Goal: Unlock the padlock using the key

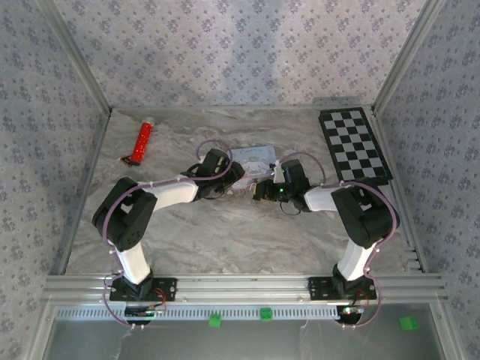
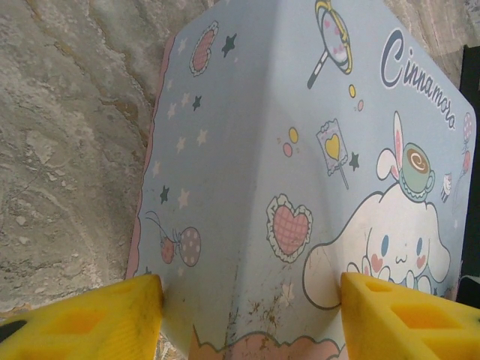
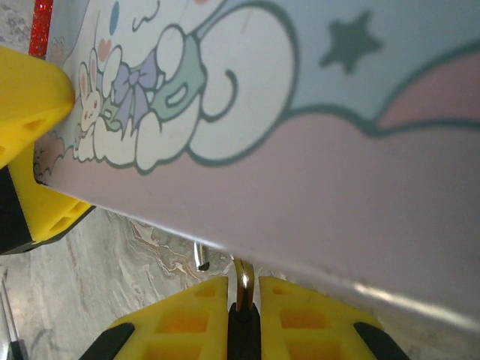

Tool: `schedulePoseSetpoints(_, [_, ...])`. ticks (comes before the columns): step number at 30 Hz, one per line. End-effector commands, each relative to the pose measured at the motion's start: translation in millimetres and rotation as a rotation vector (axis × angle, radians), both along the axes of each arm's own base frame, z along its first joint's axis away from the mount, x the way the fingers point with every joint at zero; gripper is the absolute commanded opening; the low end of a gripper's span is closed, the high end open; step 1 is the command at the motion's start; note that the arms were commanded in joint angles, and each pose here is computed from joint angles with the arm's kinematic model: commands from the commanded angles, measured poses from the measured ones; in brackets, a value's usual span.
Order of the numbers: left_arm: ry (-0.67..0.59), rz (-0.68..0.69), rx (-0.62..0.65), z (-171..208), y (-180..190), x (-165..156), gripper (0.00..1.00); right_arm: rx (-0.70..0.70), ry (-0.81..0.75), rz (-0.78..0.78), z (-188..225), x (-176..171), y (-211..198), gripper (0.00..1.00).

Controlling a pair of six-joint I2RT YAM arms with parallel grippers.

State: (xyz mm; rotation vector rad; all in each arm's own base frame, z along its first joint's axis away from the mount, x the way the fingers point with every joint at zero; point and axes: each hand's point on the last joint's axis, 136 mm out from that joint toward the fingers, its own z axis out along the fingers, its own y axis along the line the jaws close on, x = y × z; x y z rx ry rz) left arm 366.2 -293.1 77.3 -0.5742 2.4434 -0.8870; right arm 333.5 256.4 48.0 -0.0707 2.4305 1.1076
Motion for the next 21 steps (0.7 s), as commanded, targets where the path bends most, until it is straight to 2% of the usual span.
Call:
schedulePoseSetpoints(1, [0.123, -0.018, 0.079, -33.6, 10.3, -31.5, 0.61, 0.031, 0.076, -0.049, -1.0, -6.9, -6.1, 0.08])
schedulePoseSetpoints(5, [0.130, 0.023, 0.076, -34.9, 11.4, -36.2, 0.62, 0.073, 0.101, -0.136, 0.4, -0.6, -12.8, 0.07])
schedulePoseSetpoints(10, [0.143, 0.066, 0.011, -40.1, 2.3, -41.4, 0.62, 0.138, 0.108, -0.246, 2.7, 7.6, -16.4, 0.04])
schedulePoseSetpoints(21, [0.140, 0.056, -0.003, -35.2, -12.1, -43.1, 0.62, 0.303, 0.088, -0.387, 16.9, 24.8, -22.2, 0.00])
